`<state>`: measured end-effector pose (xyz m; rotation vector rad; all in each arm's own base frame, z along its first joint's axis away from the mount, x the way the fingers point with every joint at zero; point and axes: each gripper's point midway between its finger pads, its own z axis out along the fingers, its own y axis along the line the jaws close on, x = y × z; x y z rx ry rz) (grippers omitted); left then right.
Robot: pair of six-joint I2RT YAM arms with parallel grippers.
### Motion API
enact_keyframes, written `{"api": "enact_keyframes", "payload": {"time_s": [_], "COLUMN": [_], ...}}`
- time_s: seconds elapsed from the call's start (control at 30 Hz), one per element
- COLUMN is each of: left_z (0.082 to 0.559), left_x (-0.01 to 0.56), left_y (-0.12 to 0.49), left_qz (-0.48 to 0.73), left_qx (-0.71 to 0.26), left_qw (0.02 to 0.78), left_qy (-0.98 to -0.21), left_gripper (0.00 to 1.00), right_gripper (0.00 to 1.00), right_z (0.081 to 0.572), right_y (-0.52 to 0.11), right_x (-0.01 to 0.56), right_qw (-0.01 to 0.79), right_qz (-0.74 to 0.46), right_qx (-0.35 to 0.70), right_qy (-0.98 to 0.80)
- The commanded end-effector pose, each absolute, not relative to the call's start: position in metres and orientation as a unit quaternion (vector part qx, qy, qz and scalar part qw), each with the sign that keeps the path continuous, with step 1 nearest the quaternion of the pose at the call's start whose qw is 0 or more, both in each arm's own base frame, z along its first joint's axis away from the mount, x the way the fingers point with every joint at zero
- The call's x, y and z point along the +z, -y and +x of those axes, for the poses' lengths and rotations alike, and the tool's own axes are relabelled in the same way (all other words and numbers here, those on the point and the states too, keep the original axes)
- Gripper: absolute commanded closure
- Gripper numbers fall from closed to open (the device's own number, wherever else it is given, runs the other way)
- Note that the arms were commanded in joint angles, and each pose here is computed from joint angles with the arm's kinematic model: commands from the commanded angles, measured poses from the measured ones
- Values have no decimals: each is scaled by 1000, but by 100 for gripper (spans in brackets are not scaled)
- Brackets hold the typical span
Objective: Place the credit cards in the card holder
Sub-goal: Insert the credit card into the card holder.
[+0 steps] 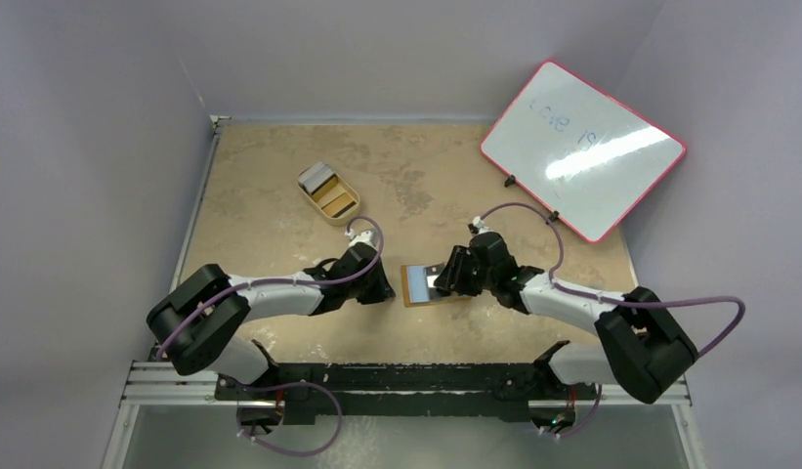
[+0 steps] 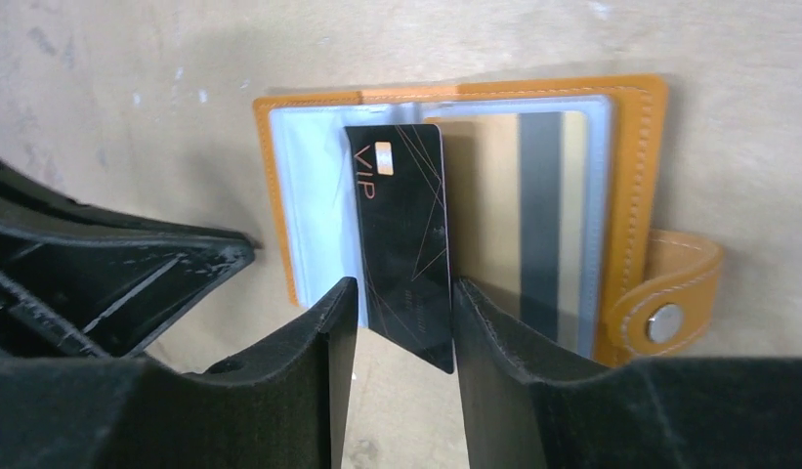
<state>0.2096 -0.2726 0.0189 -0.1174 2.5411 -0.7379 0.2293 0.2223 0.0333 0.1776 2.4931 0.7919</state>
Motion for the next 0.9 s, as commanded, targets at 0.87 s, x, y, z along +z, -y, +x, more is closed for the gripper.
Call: {"api": "enact_keyframes", "payload": {"time_s": [0.87], "left_z": [235], "left_x": [42], "left_y": [298], "left_qz": [-64], "left_qx": [-320], "left_qw": [292], "left_qy": [-899], "left_gripper": [89], "right_gripper": [67], "right_z": [226], "right_y": [-261], "right_x": [39], "right_qw": [241], "right_qz": [-10], "right_qx": [316], "right_qy": [-918]}}
